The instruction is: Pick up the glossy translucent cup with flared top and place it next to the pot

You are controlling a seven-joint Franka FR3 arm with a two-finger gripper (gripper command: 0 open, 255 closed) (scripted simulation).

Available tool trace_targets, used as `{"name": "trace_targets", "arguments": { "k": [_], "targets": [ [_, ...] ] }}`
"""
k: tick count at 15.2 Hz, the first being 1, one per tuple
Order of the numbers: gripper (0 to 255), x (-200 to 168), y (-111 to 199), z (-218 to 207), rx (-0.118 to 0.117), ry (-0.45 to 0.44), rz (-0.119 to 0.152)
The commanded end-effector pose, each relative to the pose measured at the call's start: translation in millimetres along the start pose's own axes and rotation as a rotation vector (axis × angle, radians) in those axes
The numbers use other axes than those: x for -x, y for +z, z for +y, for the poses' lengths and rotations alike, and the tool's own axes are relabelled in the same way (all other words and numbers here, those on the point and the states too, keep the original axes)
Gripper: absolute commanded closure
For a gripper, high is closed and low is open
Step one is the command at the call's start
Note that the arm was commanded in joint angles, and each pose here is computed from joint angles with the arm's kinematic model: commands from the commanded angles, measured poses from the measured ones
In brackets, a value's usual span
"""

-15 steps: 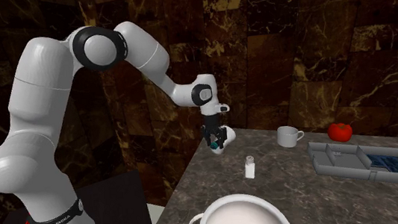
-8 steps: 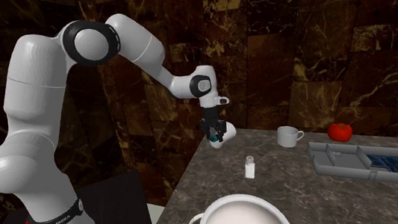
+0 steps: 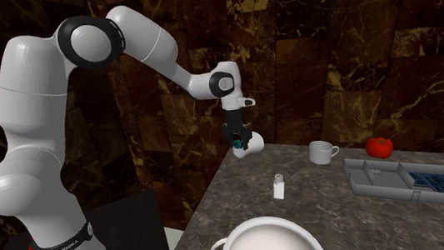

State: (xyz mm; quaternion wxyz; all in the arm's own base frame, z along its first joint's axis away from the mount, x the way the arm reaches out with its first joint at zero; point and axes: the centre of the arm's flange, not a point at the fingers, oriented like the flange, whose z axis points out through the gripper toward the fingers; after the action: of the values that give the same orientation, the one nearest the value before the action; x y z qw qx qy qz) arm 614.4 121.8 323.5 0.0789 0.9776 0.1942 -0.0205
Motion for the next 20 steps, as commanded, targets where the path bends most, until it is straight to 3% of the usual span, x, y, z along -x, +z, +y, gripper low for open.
{"name": "trace_targets", "arguments": {
  "k": [1,20],
  "targets": [
    [255,-0.8,-10.9,1.6,0.000,0.000,0.000],
    [255,17.0,-100.8,22.0,0.000,0.000,0.000]
  ]
}}
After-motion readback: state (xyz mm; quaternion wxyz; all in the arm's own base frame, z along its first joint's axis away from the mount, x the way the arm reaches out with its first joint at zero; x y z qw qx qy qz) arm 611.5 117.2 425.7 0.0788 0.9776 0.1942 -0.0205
